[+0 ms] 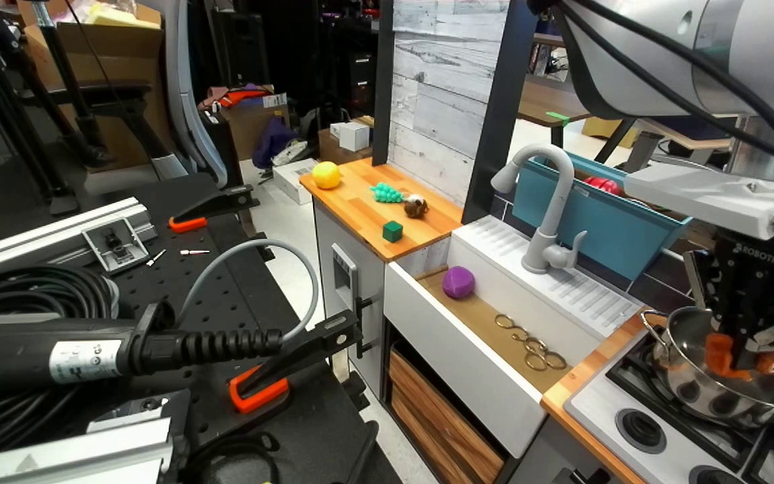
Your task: Pick the brown object and put it in the pot on the stove
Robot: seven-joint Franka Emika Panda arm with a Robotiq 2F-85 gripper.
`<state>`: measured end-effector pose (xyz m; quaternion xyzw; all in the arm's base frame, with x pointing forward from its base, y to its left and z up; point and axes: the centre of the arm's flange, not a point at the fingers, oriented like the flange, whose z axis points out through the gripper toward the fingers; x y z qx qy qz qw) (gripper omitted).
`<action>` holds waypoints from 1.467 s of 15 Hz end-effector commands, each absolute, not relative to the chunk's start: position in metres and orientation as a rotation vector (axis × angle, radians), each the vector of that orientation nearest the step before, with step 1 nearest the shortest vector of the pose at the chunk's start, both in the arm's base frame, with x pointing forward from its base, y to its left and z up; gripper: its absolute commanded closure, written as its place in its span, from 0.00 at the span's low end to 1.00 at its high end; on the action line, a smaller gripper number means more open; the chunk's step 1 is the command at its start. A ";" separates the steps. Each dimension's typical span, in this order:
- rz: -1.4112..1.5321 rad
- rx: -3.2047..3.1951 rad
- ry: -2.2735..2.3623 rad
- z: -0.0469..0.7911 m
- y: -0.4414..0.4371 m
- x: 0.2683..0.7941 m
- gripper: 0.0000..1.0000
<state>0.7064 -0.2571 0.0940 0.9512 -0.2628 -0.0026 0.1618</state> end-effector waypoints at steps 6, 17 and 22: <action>-0.062 2.736 -0.859 0.083 -0.277 0.755 0.54; -0.085 2.870 -0.685 0.108 -0.263 0.735 0.00; -0.163 3.007 -0.333 0.126 -0.239 0.701 0.00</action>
